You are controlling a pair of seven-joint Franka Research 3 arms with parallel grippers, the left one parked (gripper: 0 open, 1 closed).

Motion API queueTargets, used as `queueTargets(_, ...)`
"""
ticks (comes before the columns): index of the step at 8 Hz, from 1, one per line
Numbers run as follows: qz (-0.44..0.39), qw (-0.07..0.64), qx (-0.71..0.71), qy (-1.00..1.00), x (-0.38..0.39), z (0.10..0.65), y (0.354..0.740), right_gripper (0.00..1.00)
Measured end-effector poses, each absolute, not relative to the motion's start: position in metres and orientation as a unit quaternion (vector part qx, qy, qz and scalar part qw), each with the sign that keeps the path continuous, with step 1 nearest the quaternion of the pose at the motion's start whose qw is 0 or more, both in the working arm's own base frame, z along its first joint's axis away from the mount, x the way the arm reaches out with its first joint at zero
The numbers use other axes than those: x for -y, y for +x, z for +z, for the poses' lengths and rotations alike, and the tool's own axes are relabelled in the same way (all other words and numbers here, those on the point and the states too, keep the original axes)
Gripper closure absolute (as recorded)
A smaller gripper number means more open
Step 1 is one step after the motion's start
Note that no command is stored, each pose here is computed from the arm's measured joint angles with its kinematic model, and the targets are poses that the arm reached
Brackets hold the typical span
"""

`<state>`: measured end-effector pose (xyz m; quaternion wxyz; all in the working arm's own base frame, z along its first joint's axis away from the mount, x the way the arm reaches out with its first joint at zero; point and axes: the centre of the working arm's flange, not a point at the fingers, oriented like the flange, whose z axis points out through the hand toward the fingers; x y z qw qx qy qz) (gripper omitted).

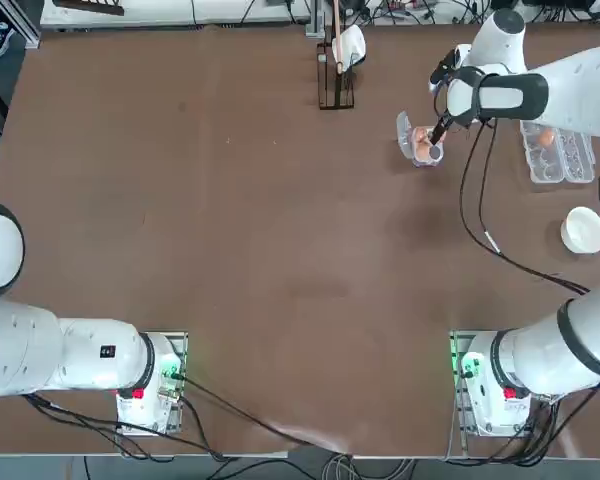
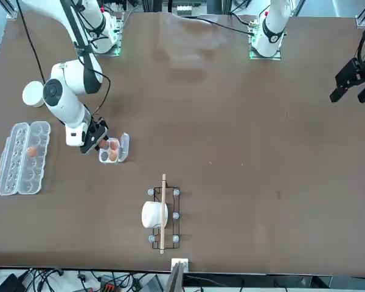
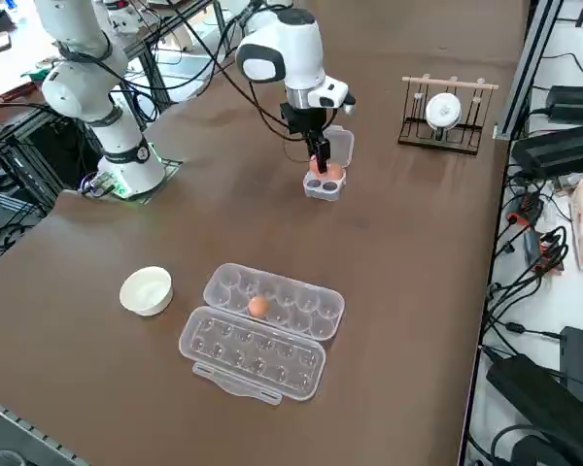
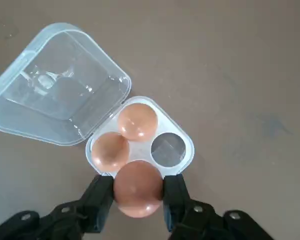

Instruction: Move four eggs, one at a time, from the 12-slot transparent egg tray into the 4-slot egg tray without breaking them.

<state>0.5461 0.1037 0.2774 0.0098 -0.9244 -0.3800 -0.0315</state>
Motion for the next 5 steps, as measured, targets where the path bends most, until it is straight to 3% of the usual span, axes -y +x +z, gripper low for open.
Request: queueTargets(5, -0.020, 0.012, 0.378, -0.925, -0.102, 0.257, 0.544, 0.43)
